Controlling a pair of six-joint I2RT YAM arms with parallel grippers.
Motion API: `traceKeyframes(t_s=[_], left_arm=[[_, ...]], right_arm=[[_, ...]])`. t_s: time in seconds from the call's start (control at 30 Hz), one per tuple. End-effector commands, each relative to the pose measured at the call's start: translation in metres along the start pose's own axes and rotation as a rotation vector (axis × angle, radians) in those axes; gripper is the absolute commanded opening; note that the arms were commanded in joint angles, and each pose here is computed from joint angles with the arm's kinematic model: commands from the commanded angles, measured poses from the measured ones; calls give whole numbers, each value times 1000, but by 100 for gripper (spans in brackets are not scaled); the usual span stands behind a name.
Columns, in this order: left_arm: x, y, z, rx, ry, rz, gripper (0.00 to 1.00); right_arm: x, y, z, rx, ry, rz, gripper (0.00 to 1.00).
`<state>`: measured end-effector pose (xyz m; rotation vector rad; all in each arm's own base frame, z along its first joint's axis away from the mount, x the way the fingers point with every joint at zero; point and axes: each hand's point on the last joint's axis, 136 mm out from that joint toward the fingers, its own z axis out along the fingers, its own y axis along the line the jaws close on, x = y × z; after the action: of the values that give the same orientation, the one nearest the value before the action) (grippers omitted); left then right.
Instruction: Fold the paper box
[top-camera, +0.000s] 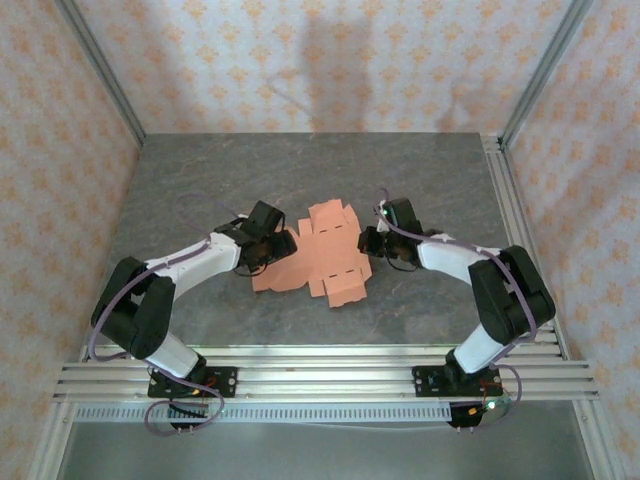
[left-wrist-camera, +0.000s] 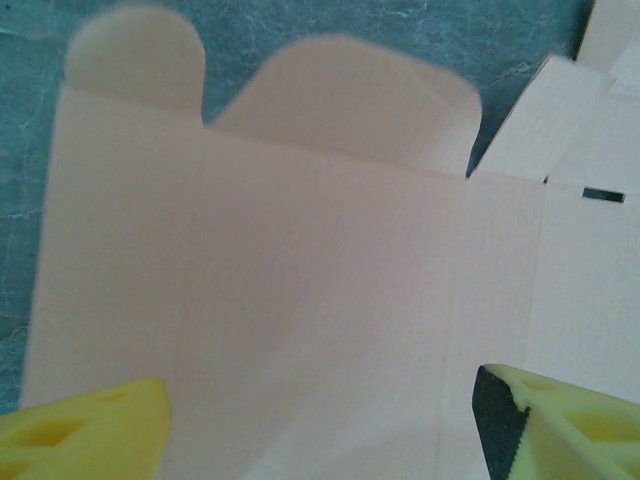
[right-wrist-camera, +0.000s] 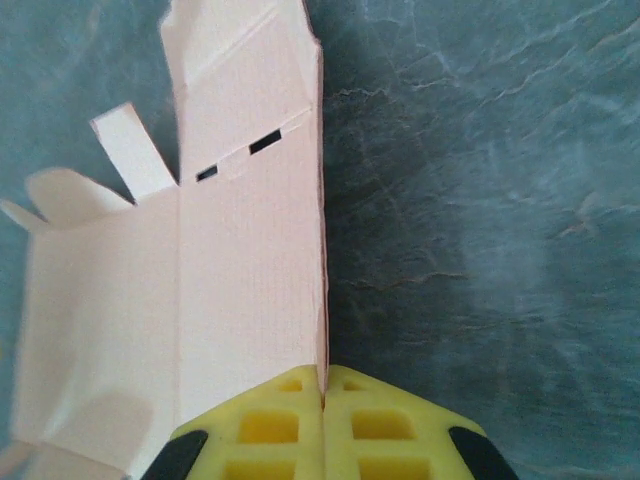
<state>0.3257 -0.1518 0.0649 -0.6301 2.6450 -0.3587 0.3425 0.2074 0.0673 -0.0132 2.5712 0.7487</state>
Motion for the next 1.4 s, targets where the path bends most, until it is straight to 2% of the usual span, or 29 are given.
traceKeyframes(t_s=[0.0, 0.17, 0.5, 0.6, 0.67, 0.83, 1.07, 1.17, 1.37], left_arm=[[3, 2, -3, -19, 19, 42, 79], [14, -22, 9, 72, 80, 53, 73], [33, -74, 23, 167, 148, 67, 67], [42, -79, 39, 161, 179, 59, 41], [50, -78, 51, 157, 209, 39, 34], [61, -67, 65, 117, 240, 20, 34], [73, -36, 79, -11, 263, -6, 32], [73, -32, 79, -25, 262, -5, 33], [73, -28, 85, -58, 269, 5, 33]], right_arm=[[35, -38, -19, 213, 198, -169, 0], [14, -37, -30, 341, 190, -326, 0], [-11, -24, -19, 473, 42, -527, 0], [-11, -13, -13, 424, -18, -562, 0], [-9, -6, -11, 371, -44, -547, 0], [-2, -2, -9, 322, -47, -520, 0], [1, -3, -12, 215, -130, -401, 21], [3, -8, -18, 193, -168, -360, 22], [13, -24, -21, 212, -164, -339, 21]])
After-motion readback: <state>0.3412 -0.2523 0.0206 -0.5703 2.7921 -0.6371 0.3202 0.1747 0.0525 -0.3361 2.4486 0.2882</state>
